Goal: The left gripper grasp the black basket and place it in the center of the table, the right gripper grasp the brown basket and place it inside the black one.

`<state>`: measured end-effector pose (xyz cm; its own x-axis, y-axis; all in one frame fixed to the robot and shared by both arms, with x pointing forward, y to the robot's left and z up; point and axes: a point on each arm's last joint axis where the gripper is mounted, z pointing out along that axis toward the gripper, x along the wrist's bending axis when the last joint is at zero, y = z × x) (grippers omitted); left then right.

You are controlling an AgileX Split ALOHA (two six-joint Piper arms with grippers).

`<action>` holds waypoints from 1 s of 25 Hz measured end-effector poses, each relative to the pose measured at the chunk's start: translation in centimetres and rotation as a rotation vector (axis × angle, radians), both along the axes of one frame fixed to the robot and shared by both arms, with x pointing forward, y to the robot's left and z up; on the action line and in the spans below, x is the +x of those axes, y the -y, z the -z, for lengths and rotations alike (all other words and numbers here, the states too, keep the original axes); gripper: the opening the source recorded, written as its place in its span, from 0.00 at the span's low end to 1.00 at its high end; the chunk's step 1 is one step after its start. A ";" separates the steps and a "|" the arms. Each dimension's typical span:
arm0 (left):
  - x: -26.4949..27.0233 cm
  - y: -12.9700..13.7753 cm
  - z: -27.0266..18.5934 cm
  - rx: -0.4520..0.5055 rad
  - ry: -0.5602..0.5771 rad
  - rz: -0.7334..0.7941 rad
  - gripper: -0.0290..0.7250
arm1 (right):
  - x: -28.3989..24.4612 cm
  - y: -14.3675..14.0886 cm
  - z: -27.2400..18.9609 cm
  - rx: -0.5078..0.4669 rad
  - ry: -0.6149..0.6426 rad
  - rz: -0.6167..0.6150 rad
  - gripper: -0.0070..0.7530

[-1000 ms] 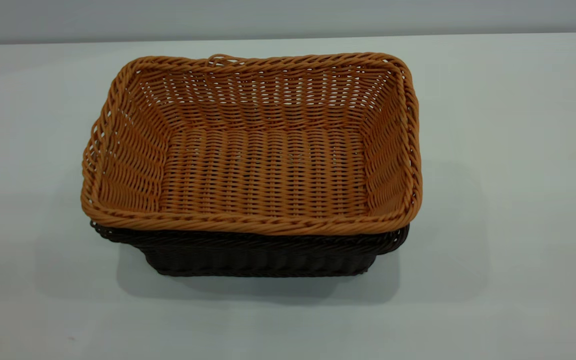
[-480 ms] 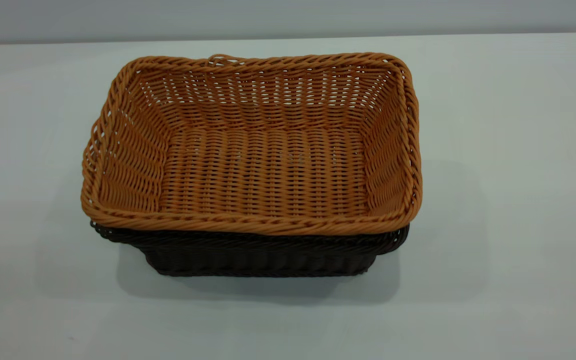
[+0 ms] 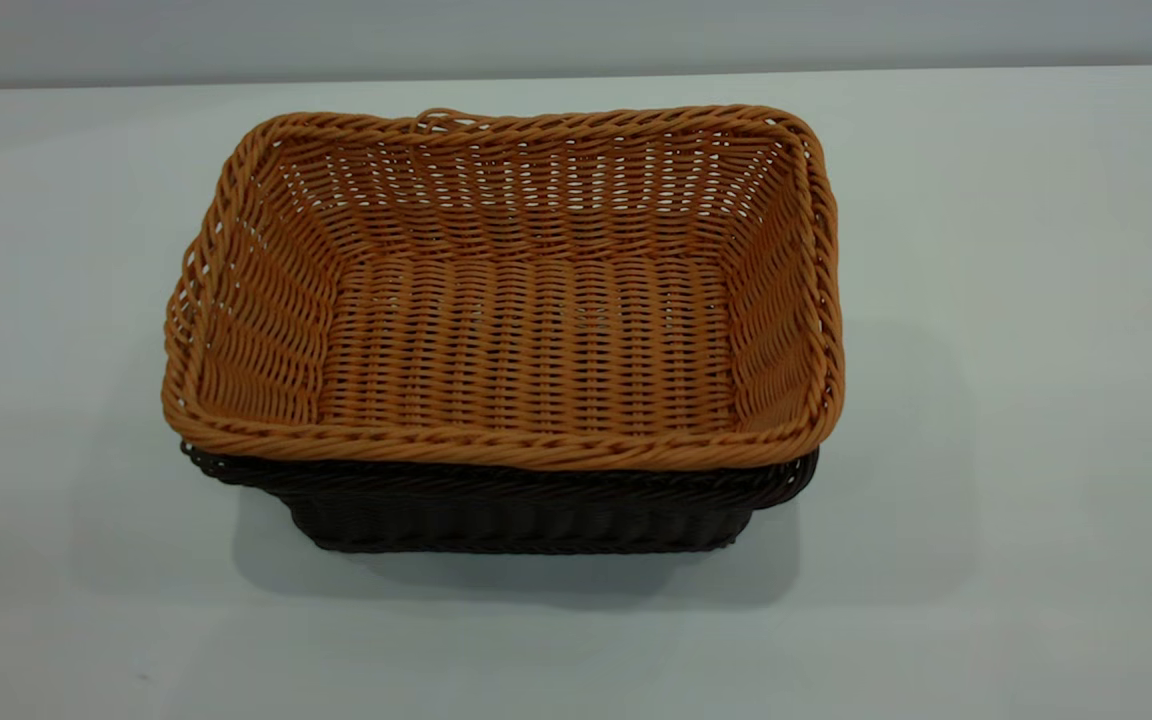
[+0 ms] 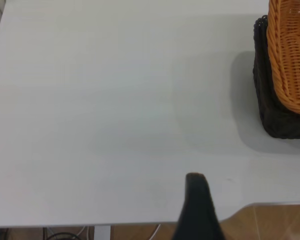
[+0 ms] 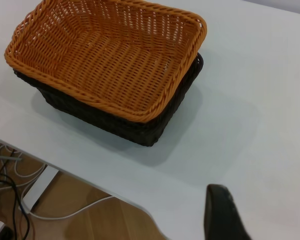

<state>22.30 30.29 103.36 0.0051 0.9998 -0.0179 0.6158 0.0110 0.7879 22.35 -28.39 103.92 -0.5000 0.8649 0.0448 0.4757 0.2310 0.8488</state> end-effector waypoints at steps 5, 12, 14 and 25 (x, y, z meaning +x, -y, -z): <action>0.0 0.0 0.0 0.000 0.000 0.000 0.69 | 0.0 0.0 0.0 0.000 0.000 0.000 0.36; 0.0 0.0 0.0 -0.001 0.000 -0.001 0.69 | 0.0 0.0 0.0 0.000 0.000 0.000 0.32; 0.0 0.0 0.0 -0.001 0.000 -0.001 0.69 | 0.0 0.0 0.0 0.001 0.000 0.009 0.32; 0.0 0.0 0.0 -0.001 0.000 -0.001 0.69 | 0.7 0.0 0.1 -0.004 -0.005 0.414 0.32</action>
<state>22.30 30.29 103.36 0.0045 0.9998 -0.0186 0.6158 0.0119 0.7878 23.06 -28.35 103.87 -0.1097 0.9931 0.0423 0.5337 0.0229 0.8454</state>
